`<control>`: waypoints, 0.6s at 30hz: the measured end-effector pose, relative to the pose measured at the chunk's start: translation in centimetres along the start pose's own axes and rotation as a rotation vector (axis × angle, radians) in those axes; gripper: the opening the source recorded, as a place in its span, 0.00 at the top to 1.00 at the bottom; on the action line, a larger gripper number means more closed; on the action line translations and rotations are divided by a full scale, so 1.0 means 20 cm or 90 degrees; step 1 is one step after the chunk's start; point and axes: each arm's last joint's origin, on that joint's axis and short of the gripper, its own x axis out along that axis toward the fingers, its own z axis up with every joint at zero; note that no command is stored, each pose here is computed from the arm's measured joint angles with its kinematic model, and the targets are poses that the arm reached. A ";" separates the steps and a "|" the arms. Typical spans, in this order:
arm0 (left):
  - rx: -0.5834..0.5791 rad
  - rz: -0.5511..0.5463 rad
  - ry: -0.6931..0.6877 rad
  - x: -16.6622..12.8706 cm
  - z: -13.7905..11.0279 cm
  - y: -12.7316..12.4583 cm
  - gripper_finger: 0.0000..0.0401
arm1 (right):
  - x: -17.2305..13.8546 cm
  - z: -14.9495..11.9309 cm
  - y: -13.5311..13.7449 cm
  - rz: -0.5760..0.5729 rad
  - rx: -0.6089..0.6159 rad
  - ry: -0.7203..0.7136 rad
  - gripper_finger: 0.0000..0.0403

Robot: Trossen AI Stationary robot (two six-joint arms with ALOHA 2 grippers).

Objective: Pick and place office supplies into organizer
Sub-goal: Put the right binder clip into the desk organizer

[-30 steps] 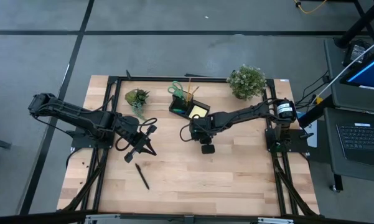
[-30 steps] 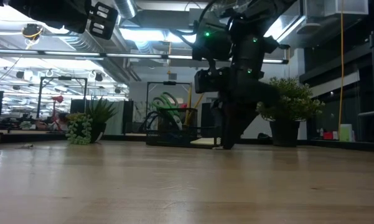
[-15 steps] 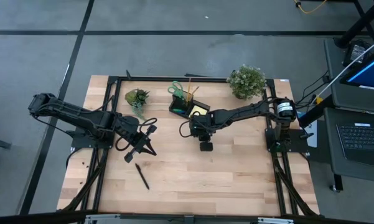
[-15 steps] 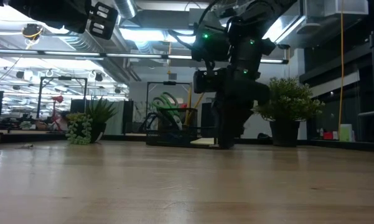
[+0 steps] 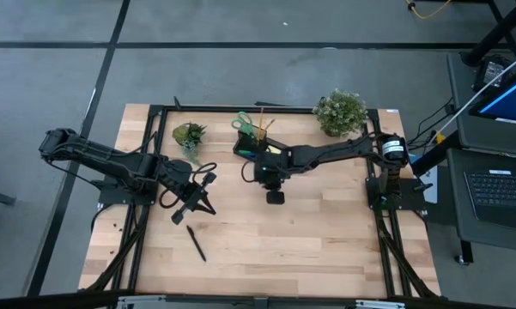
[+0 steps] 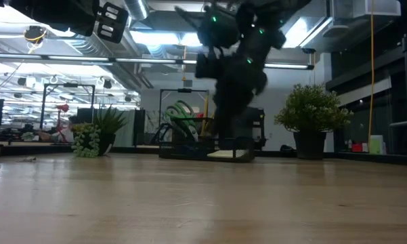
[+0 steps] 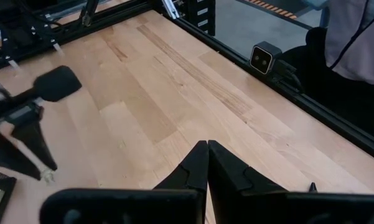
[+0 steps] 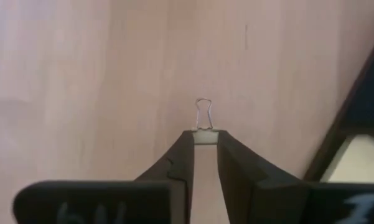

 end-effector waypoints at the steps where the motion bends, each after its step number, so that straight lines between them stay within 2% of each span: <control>1: 0.000 0.000 0.000 0.00 0.00 0.00 0.99 | -0.02 0.03 -0.01 -0.002 -0.003 -0.010 0.86; 9: 0.000 0.000 0.000 0.00 0.00 0.00 0.99 | -0.13 0.16 -0.12 -0.053 0.003 -0.079 0.84; 18: 0.000 0.000 0.000 0.00 0.00 0.00 0.99 | -0.16 0.15 -0.28 -0.093 0.043 -0.107 0.84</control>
